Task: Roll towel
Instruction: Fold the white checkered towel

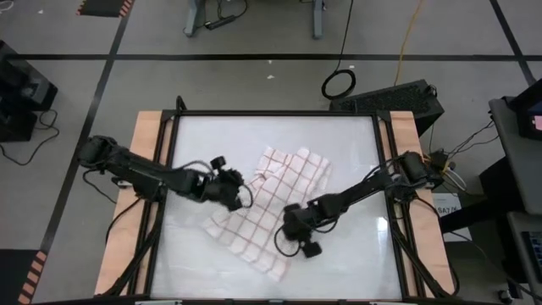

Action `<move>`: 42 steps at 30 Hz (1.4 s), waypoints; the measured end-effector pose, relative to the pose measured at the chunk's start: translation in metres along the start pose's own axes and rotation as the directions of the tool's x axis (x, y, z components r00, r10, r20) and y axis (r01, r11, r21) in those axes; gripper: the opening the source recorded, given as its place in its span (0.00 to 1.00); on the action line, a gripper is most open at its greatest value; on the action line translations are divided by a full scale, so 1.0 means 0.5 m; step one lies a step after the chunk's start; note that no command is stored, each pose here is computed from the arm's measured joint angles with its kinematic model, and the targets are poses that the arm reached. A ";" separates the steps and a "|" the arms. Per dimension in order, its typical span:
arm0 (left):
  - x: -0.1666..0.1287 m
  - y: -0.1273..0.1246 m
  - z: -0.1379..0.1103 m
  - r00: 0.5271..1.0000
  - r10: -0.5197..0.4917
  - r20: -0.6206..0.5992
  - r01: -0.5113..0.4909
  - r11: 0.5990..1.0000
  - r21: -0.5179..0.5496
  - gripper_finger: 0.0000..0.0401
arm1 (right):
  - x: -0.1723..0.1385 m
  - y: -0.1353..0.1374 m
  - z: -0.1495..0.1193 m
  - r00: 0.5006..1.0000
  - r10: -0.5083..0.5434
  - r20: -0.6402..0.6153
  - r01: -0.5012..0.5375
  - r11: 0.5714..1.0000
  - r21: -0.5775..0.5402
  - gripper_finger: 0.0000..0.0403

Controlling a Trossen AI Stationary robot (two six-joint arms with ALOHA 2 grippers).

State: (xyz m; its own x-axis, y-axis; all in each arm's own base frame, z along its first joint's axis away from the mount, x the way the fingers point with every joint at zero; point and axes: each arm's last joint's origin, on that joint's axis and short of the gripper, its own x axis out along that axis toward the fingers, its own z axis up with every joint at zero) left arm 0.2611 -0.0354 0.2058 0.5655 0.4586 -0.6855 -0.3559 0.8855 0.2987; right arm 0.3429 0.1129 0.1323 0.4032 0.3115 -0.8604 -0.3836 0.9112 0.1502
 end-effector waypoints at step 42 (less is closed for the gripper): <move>0.162 0.055 -0.038 0.930 -0.270 -0.251 0.233 0.958 -0.168 0.01 | 0.069 -0.005 -0.053 0.898 -0.363 0.248 0.268 0.899 0.346 0.00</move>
State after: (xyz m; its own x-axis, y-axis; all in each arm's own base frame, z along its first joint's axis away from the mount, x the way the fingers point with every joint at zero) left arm 0.2831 0.0245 0.1458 0.4352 0.1680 -0.8845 -0.3337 0.9425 0.0149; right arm 0.3358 0.1145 0.0894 0.7070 0.0161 -0.7070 0.0502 0.9961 0.0729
